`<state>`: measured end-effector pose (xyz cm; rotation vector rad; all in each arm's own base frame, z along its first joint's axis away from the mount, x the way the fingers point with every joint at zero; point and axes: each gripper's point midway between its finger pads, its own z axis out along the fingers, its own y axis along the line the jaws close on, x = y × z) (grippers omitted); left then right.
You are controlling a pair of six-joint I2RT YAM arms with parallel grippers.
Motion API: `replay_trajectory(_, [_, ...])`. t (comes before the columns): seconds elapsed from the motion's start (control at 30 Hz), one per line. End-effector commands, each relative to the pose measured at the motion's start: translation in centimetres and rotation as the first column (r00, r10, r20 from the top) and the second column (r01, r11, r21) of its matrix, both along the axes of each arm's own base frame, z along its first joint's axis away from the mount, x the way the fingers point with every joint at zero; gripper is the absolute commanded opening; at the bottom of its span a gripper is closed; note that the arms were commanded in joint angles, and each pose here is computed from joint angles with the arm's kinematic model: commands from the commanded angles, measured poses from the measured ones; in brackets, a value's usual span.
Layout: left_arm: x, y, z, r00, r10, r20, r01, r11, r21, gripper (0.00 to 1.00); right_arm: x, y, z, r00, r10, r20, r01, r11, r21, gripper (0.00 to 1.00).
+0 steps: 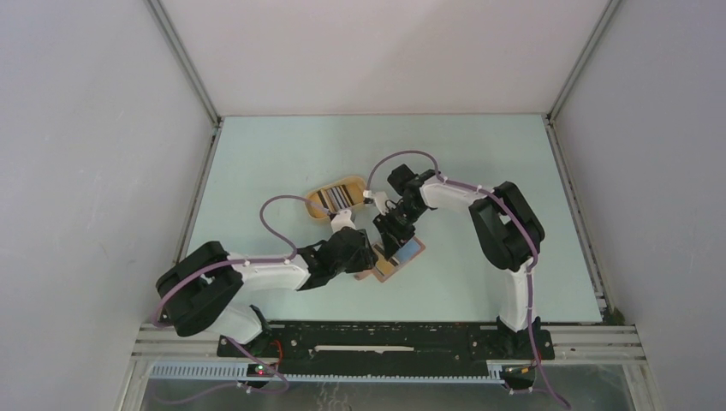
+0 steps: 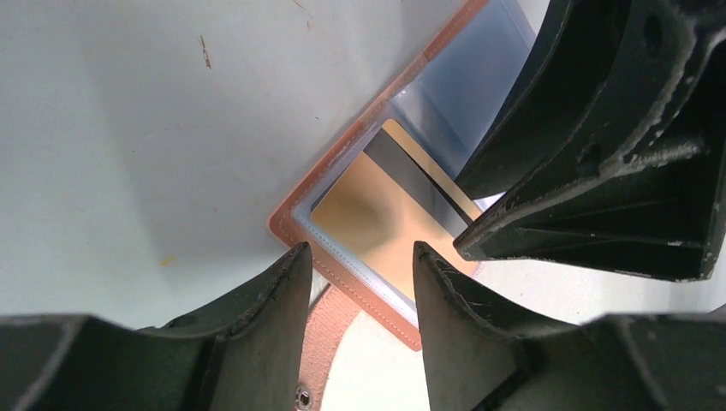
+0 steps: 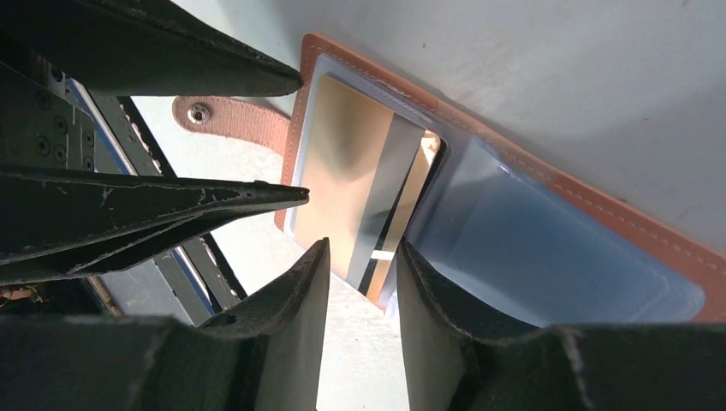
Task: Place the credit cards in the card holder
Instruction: Insert the credit card into the card holder.
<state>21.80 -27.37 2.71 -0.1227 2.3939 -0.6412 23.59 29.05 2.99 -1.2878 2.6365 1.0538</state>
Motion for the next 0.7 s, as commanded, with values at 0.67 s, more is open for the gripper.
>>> replay_trajectory(0.67, [0.4, 1.7, 4.9, 0.982, -0.001, 0.191, 0.011, 0.999, -0.053, 0.56, 1.5, -0.1, 4.9, 0.988, 0.027, 0.153, -0.039, 0.996, 0.080, 0.54])
